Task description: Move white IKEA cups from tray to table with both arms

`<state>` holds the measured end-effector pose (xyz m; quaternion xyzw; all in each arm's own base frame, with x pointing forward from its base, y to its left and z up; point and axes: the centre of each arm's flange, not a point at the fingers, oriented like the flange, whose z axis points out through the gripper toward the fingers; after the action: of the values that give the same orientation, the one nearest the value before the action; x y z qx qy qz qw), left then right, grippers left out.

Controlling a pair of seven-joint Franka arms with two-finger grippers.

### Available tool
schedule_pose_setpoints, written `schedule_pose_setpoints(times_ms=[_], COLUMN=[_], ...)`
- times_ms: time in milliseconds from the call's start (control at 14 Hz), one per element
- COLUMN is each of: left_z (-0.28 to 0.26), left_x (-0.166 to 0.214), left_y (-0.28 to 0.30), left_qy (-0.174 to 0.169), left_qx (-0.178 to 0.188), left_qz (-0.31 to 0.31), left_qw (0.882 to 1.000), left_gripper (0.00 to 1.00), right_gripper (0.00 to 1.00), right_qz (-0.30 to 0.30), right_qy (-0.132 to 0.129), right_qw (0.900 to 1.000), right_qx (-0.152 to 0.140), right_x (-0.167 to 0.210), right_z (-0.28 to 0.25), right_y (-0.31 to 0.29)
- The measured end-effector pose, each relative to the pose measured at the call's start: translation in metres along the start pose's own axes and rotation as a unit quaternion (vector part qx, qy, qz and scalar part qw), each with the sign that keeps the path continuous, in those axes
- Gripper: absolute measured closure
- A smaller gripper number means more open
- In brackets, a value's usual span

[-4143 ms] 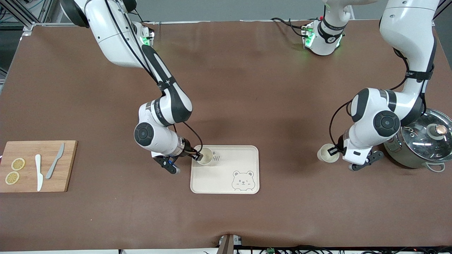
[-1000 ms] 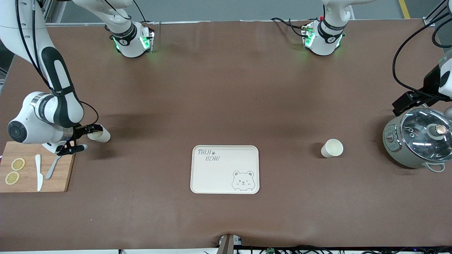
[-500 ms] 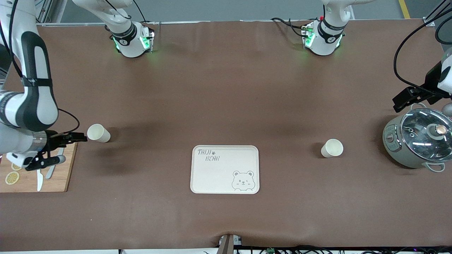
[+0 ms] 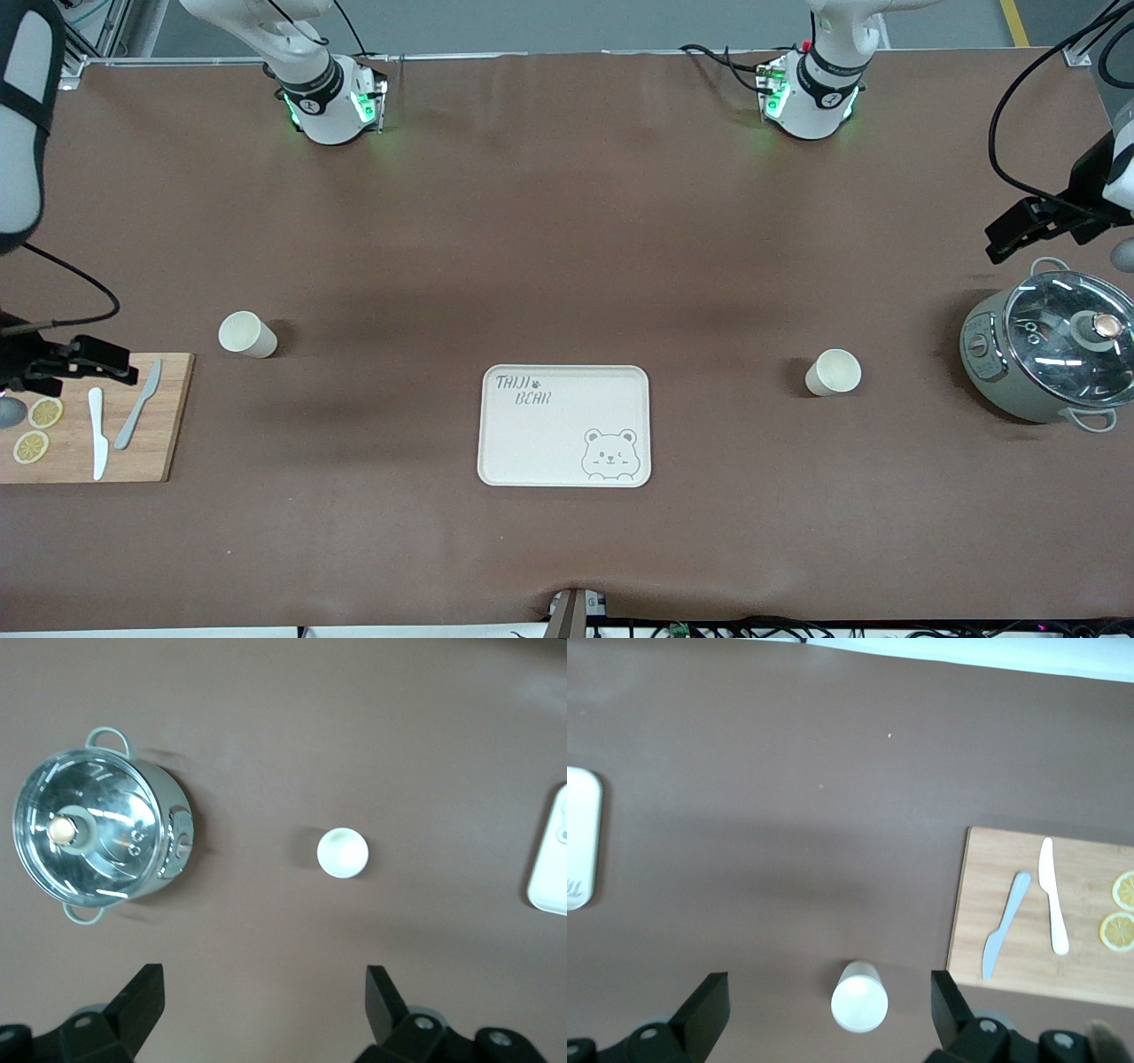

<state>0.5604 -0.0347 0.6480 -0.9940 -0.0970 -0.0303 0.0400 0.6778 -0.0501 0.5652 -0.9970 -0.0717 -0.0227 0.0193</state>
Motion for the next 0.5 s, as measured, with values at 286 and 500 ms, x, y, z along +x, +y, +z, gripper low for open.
schedule_pose_setpoints(times_ms=[286, 500], left_z=[-0.008, -0.007], left_x=[-0.006, -0.007], left_y=[-0.001, -0.001], left_qy=[0.001, -0.001], left_qx=[-0.003, -0.004], left_qz=[-0.001, -0.001], left_qw=[1.000, 1.000], left_gripper=[0.00, 0.00], right_gripper=[0.00, 0.00], right_qz=[0.010, 0.061], right_qy=[0.001, -0.006], right_qw=[1.000, 0.998], right_qx=[0.005, 0.001], right_x=[-0.066, -0.117], right_z=[-0.094, -0.126], right_y=[-0.007, -0.009])
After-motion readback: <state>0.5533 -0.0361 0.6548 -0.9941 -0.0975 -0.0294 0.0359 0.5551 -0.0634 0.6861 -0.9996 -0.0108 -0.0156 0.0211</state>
